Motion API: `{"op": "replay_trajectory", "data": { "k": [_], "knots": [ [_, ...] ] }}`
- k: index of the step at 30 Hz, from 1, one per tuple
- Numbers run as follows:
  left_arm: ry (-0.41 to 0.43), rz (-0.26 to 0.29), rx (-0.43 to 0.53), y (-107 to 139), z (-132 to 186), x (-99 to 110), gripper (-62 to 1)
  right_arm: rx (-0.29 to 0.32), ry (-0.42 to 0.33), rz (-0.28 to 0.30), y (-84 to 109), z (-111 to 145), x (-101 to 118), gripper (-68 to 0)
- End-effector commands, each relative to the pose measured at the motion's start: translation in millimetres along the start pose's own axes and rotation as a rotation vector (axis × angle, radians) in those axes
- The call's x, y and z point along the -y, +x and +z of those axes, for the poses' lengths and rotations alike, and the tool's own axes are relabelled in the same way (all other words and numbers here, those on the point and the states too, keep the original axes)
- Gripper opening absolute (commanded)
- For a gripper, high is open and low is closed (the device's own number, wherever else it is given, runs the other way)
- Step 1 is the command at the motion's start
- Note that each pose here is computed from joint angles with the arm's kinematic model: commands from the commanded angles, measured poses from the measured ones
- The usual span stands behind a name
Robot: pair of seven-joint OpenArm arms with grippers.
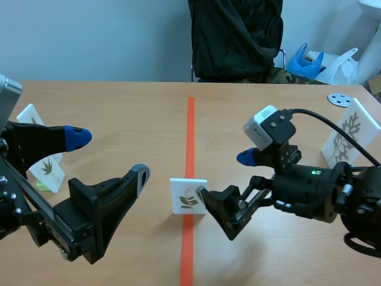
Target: Sort the leaf by its shape. The table is split by an orange tape line. A compound leaf with several leaflets goes to the left side, a simple leaf with one blade goes to the right side. Return to the home posture when a red brick is placed on the table.
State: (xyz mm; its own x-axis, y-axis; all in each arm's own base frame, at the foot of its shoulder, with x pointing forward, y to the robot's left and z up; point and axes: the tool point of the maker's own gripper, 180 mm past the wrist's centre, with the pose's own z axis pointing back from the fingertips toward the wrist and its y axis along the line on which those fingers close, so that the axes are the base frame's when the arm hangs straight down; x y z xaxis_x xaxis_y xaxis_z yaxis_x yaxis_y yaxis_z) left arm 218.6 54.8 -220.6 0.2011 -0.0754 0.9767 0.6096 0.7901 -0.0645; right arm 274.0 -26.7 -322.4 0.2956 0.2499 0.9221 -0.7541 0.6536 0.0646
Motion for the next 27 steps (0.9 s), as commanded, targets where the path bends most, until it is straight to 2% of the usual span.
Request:
{"op": "replay_trajectory", "data": {
  "k": [1,9,13,19,23,27],
  "knots": [
    [0.012,-0.002,0.024,6,1,-4,1.4,0.029,0.001,0.043,11.9,-3,7,0.4],
    [0.041,-0.021,0.023,7,4,-14,1.4,0.010,0.079,0.079,-4.7,-28,-6,0.4],
    [0.058,-0.032,0.023,8,6,-20,1.4,0.003,0.123,0.089,-12.0,-40,-18,0.4],
    [0.082,-0.047,0.022,10,9,-28,1.4,-0.010,0.177,0.134,-20.7,-56,-36,0.4],
    [0.089,-0.052,0.022,11,9,-31,1.4,-0.022,0.179,0.157,-25.8,-59,-42,0.4],
    [0.089,-0.052,0.022,11,10,-31,1.4,-0.030,0.177,0.168,-27.8,-60,-43,-6.9]
  ]
}}
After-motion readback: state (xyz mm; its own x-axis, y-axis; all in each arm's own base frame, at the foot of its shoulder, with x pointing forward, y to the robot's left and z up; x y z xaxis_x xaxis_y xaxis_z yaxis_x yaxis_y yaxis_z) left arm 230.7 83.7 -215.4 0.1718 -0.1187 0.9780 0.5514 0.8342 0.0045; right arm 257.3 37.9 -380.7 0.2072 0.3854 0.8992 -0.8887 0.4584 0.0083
